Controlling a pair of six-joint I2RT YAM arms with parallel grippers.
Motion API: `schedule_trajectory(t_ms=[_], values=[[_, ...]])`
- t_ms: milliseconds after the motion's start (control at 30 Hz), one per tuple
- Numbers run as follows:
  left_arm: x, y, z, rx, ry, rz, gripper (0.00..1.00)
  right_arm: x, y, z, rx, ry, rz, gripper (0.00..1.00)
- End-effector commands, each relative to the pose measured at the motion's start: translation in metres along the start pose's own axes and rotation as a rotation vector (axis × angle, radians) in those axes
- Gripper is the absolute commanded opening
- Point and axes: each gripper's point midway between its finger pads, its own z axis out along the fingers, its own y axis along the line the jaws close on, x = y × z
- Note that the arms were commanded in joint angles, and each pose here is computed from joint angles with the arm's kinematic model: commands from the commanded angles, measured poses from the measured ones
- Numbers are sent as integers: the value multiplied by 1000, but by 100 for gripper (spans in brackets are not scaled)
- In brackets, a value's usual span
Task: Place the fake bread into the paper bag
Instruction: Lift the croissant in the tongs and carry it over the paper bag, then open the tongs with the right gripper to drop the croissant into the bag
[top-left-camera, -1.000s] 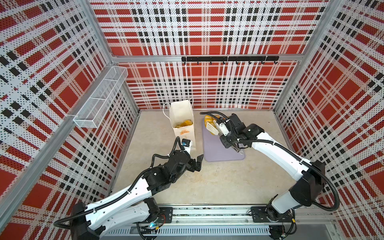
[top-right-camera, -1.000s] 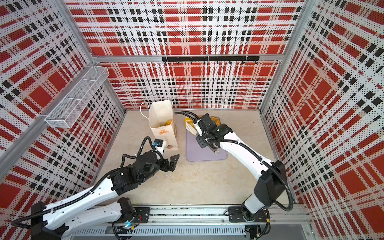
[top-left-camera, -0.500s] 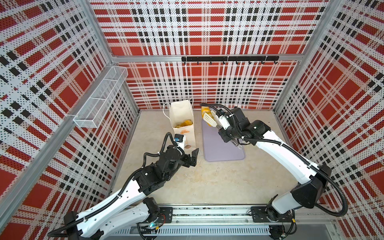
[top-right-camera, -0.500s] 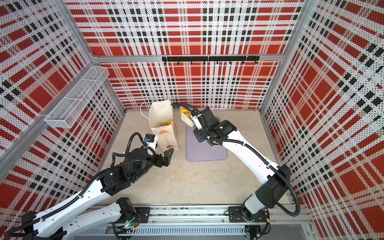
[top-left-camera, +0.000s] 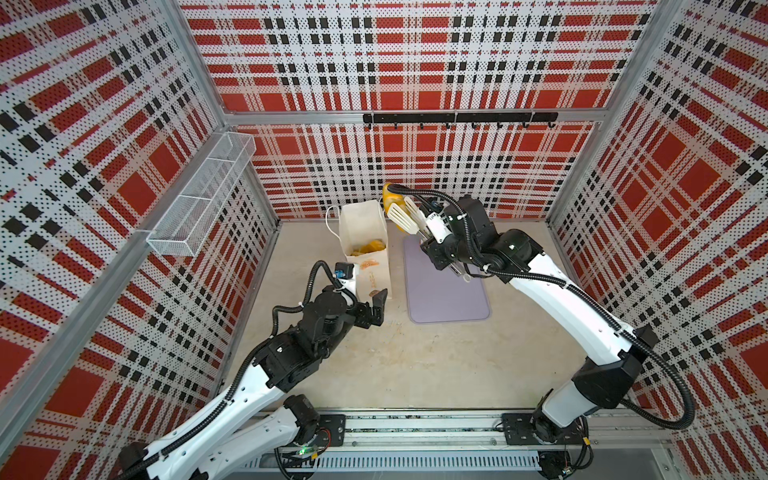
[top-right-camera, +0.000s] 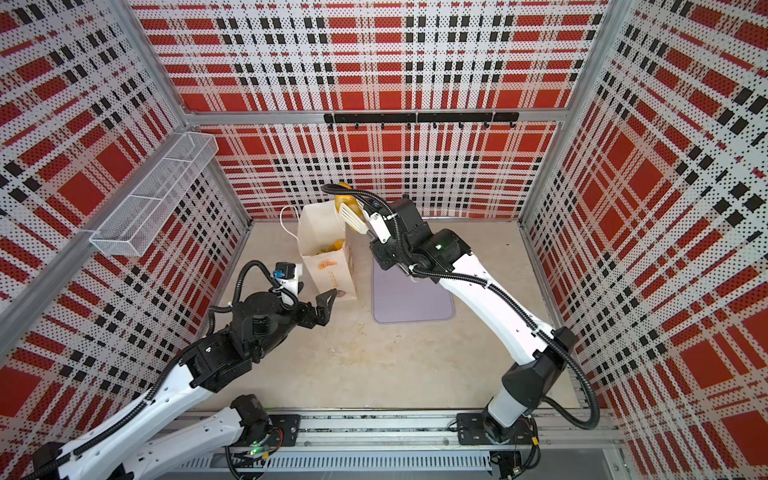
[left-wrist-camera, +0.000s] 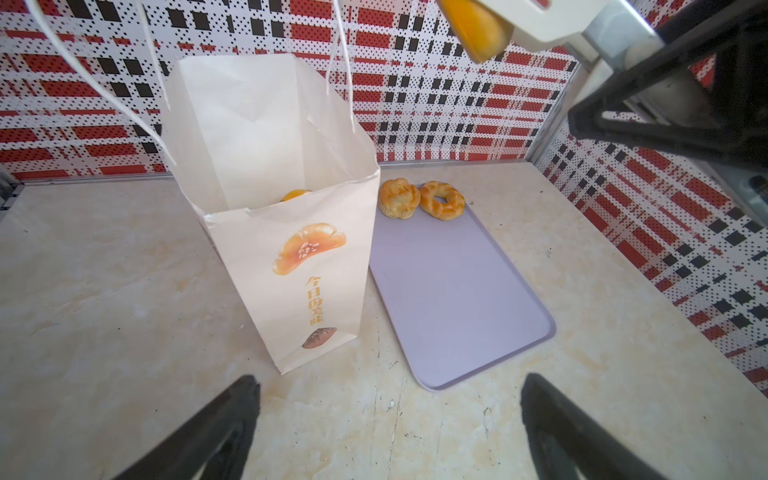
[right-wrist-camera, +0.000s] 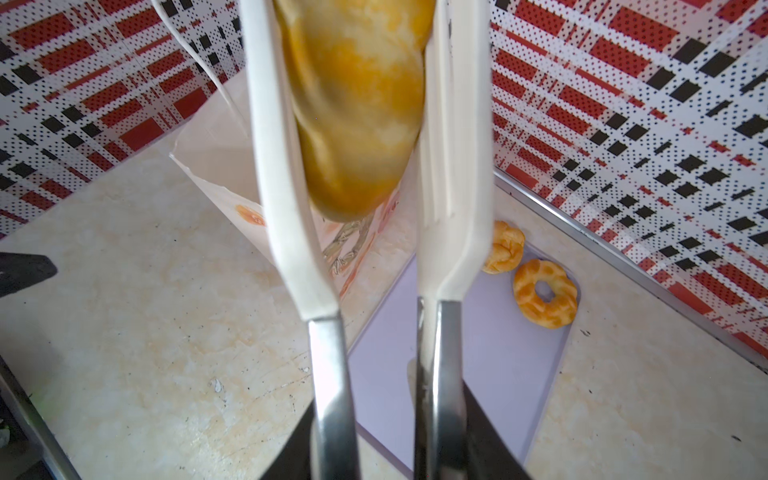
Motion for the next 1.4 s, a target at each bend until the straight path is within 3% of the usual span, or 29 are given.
schedule_trajectory(t_ms=[0, 367, 1100, 1367], values=[[-13, 6, -8, -13, -30, -14, 99, -37, 15, -3, -39, -119, -34, 40], [-7, 32, -14, -78, -36, -58, 99, -54, 54, 23, -95, -122, -94, 40], [33, 37, 1, -64, 58, -117, 99, -41, 38, 78, 74, -34, -133, 43], [35, 37, 5, -65, 59, -118, 100, -35, 33, 85, 107, -7, -142, 51]])
